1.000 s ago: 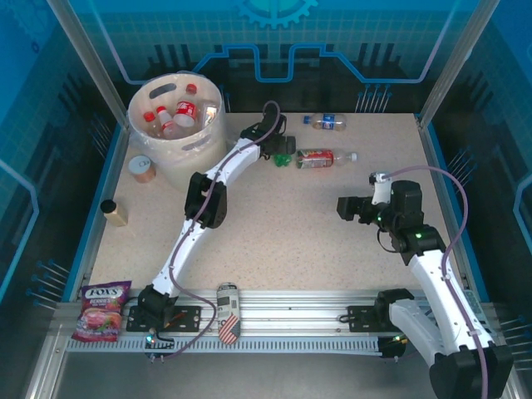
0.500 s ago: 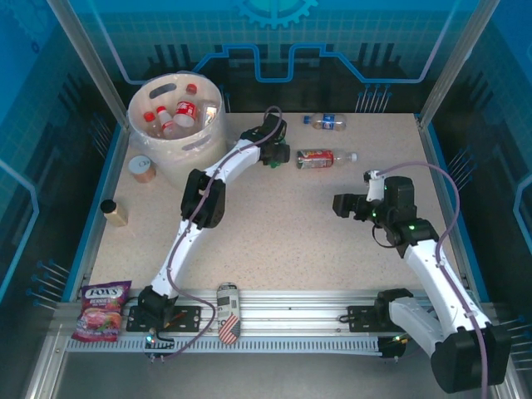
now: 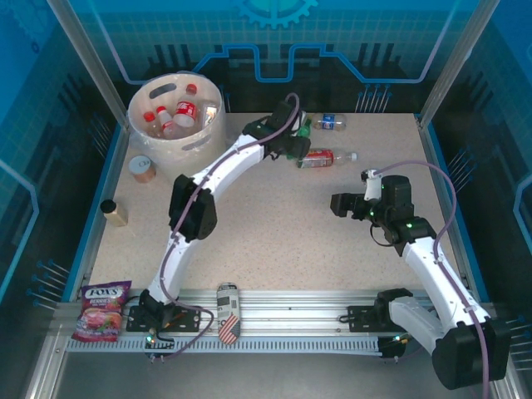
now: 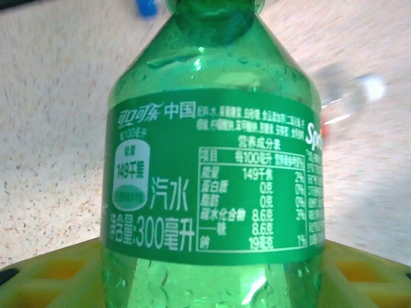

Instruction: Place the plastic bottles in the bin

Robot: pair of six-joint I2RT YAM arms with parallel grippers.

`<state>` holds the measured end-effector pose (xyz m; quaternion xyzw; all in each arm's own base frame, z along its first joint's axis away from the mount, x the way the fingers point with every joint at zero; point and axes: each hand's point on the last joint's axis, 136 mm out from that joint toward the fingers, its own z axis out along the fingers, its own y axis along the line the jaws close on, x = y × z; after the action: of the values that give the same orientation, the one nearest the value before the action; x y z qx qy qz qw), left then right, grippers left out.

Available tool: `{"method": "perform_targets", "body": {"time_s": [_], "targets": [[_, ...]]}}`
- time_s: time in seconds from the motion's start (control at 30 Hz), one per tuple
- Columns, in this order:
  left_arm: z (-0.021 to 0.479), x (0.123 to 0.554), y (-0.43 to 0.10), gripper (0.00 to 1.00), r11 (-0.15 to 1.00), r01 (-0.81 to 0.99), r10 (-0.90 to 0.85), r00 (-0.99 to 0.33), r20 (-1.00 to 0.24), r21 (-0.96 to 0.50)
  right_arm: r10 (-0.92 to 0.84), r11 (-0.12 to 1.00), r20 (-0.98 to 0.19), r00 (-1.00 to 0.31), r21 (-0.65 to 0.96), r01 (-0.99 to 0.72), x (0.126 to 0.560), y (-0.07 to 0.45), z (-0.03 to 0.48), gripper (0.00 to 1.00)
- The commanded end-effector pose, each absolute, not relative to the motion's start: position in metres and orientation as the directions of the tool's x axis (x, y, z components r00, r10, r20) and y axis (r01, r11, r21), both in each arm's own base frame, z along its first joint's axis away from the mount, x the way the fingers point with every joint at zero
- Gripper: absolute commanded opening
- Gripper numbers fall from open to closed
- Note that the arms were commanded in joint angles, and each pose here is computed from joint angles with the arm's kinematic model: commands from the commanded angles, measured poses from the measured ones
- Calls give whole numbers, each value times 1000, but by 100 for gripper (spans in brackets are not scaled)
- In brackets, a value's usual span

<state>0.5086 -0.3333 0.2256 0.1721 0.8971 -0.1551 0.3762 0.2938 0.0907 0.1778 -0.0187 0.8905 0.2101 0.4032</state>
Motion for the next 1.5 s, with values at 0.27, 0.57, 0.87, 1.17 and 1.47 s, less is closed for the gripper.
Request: {"method": "perform_targets", "body": {"time_s": [0.27,0.57,0.87,1.17,1.47], "targets": [[380,472,-178,29,937,339,129,-564,-816,-86,93,925,-750,-655,309,-223,294,89,183,97],[386,480,-36,8,991,97,-14,-614,-789,-92,81,928,-752,-654,297,-227,292,88,181,97],[332,504,35,0,996,-28,-80,-706,-703,-84,77,929,-748,-659,294,-225,292,88,181,97],[287,517,43,0,994,-23,-84,-773,-628,-104,82,930,-742,-665,298,-218,292,88,179,97],[286,511,45,73,994,-29,-90,-771,-631,-107,84,928,-733,-675,305,-215,296,89,175,97]]}}
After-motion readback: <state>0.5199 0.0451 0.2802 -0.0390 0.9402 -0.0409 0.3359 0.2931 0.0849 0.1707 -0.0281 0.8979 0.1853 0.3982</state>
